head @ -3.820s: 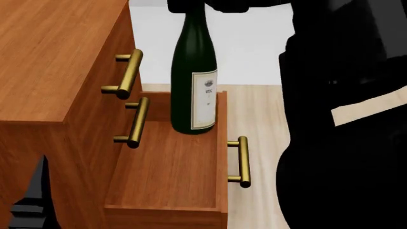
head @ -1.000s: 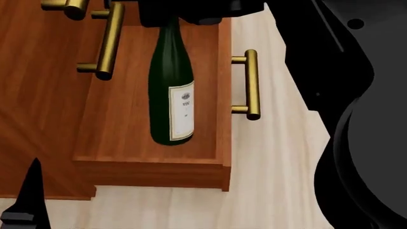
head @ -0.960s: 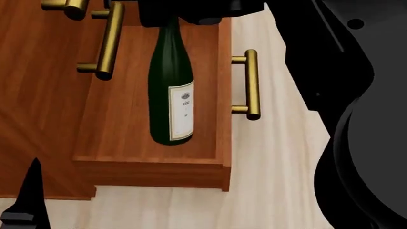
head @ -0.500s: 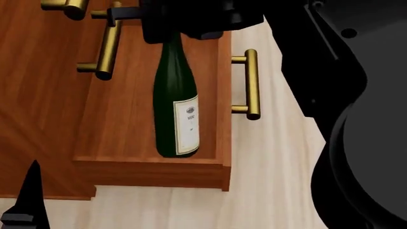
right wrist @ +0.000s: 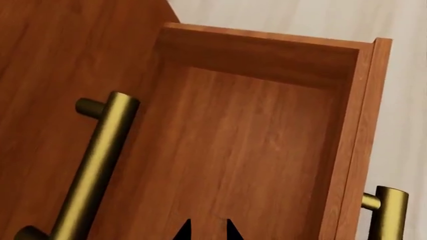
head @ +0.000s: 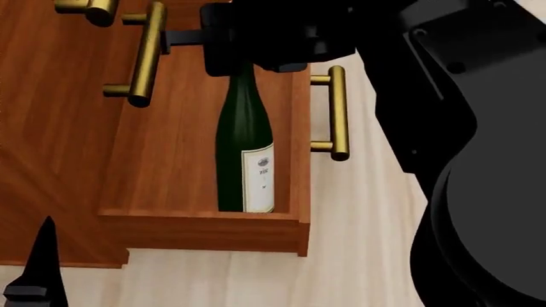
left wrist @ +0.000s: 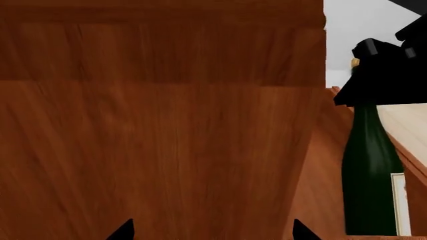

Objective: Put the wine bottle in the bottom drawer of the cabinet.

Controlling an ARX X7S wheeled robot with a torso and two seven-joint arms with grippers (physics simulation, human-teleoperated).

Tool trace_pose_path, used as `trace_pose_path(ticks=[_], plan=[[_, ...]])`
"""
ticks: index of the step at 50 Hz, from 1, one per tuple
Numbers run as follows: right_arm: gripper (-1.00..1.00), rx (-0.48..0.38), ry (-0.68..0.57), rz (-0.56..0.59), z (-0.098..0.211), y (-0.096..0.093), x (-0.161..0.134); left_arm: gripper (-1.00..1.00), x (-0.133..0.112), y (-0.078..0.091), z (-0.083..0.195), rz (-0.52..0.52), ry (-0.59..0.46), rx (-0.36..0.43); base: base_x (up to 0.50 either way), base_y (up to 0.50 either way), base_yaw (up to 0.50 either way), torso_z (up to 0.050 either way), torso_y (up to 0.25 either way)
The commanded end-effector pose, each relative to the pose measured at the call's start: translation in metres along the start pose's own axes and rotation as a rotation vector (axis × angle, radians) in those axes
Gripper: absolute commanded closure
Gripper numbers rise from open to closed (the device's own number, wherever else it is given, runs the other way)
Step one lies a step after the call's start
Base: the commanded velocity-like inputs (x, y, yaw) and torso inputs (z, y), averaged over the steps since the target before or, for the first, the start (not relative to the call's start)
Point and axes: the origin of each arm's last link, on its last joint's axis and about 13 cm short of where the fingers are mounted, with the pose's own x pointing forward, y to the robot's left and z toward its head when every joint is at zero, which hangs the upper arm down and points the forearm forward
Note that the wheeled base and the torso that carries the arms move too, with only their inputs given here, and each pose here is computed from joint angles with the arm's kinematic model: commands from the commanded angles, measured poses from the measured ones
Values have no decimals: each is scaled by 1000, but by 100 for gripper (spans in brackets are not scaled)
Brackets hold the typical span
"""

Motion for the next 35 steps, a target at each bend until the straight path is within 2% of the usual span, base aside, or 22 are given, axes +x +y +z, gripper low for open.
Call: trace_pose_path(ticks=[1,35], plan=[[100,14,5,26,-3,1,4,-100,2,2,-4,7,9,-2,0,0,0,0,0],[100,14,5,26,-3,1,4,-100,2,4,-7,15,2,-1,0,0,0,0,-9]])
